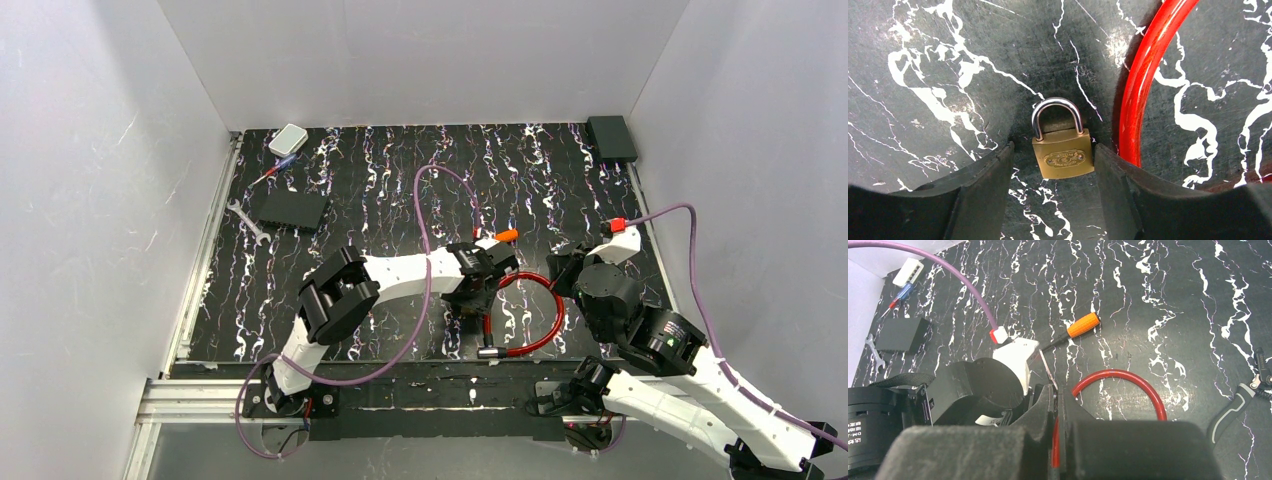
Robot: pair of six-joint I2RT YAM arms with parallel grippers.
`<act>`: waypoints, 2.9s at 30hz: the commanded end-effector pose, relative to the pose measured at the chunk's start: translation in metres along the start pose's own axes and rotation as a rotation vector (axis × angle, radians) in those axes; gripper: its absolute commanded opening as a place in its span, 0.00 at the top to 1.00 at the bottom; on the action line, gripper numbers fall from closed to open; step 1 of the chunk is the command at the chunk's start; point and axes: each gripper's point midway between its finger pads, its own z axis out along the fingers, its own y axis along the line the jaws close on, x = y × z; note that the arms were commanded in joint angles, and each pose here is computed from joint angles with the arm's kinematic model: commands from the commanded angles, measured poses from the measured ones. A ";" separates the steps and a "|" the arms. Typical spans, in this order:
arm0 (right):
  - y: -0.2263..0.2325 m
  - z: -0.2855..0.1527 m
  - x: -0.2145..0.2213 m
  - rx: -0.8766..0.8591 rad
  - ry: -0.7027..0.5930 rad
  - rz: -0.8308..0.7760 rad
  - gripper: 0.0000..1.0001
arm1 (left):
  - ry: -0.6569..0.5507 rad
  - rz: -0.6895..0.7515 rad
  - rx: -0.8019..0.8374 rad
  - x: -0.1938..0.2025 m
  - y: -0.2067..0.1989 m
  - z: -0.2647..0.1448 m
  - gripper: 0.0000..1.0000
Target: Unlock with the key
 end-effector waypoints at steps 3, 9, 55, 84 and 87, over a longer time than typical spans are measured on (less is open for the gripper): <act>0.006 0.000 -0.010 -0.015 -0.033 0.022 0.99 | 0.012 -0.024 -0.045 0.003 0.007 0.004 0.47; 0.007 0.001 -0.009 -0.015 -0.031 0.018 0.99 | 0.035 -0.041 -0.042 0.008 0.005 0.009 0.49; 0.043 0.006 0.009 -0.179 0.041 0.020 0.99 | -0.247 -0.028 0.158 -0.030 0.026 -0.055 1.00; 0.072 0.027 0.014 -0.204 0.037 0.160 0.99 | -0.339 -0.744 0.492 -0.140 0.086 -0.175 1.00; 0.081 0.030 0.020 -0.234 0.055 0.182 0.99 | -0.325 -0.837 0.426 -0.137 0.098 -0.170 1.00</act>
